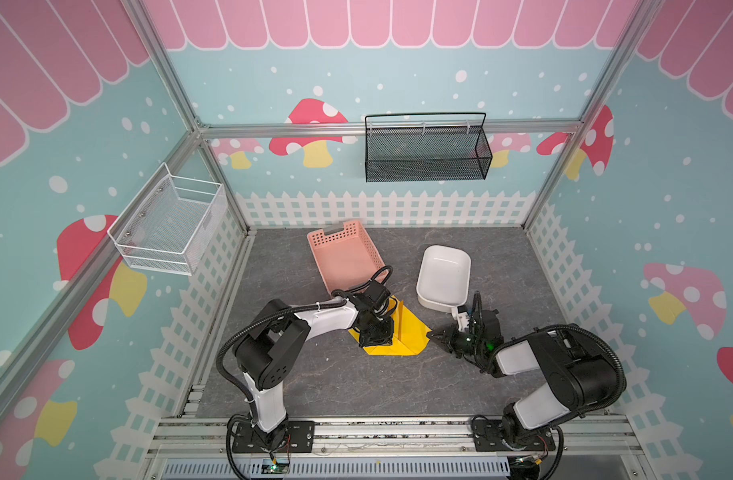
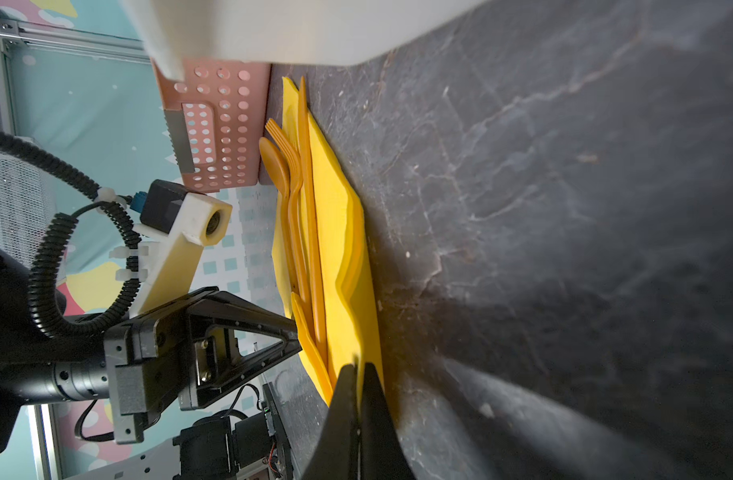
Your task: Place the utensils on the paper napkin and roll it up
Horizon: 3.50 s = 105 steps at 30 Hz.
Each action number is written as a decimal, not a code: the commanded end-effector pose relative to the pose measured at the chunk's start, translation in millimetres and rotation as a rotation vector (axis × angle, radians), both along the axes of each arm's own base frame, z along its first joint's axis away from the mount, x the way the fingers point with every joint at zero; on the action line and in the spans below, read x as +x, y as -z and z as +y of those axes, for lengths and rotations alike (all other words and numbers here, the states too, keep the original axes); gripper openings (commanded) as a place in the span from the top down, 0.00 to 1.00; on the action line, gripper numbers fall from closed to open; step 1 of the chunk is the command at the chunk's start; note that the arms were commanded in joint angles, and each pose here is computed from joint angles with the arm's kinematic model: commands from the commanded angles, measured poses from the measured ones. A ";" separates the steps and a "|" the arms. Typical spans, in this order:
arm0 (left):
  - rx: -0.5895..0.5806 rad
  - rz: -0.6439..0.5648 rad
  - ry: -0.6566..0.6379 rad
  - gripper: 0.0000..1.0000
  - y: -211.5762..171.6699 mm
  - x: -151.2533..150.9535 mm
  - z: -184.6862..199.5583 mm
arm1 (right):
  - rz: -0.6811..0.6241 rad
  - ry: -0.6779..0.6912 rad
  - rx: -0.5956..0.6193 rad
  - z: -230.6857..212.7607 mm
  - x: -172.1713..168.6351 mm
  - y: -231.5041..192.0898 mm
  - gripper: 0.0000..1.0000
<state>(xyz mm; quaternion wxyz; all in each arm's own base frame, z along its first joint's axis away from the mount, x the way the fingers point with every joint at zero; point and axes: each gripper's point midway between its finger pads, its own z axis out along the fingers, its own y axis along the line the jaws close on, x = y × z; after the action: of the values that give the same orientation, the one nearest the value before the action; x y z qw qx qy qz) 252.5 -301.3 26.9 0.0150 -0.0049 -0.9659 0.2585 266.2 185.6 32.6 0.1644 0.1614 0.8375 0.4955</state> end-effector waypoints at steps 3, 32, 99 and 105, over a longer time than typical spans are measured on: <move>0.018 0.017 0.002 0.98 6.4 -2.7 4.1 | -0.020 -0.002 0.031 8.3 -0.4 -12.7 0.99; 0.012 0.017 -0.003 0.98 6.7 -4.4 4.6 | -0.017 -0.036 -0.012 23.9 10.3 -23.1 0.99; 0.009 0.058 0.008 0.99 17.8 -7.2 0.9 | -0.011 -0.306 0.092 127.7 0.5 -40.5 1.00; 0.008 0.051 0.004 0.99 15.6 -6.1 1.5 | 0.001 -0.330 0.104 134.4 -1.1 -36.2 1.00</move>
<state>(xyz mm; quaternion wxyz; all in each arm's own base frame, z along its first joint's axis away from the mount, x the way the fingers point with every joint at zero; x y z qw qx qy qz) 247.9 -301.7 20.9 0.0398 0.0023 -0.9624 0.2687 268.5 305.3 61.4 0.0824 0.0496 0.8359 0.5404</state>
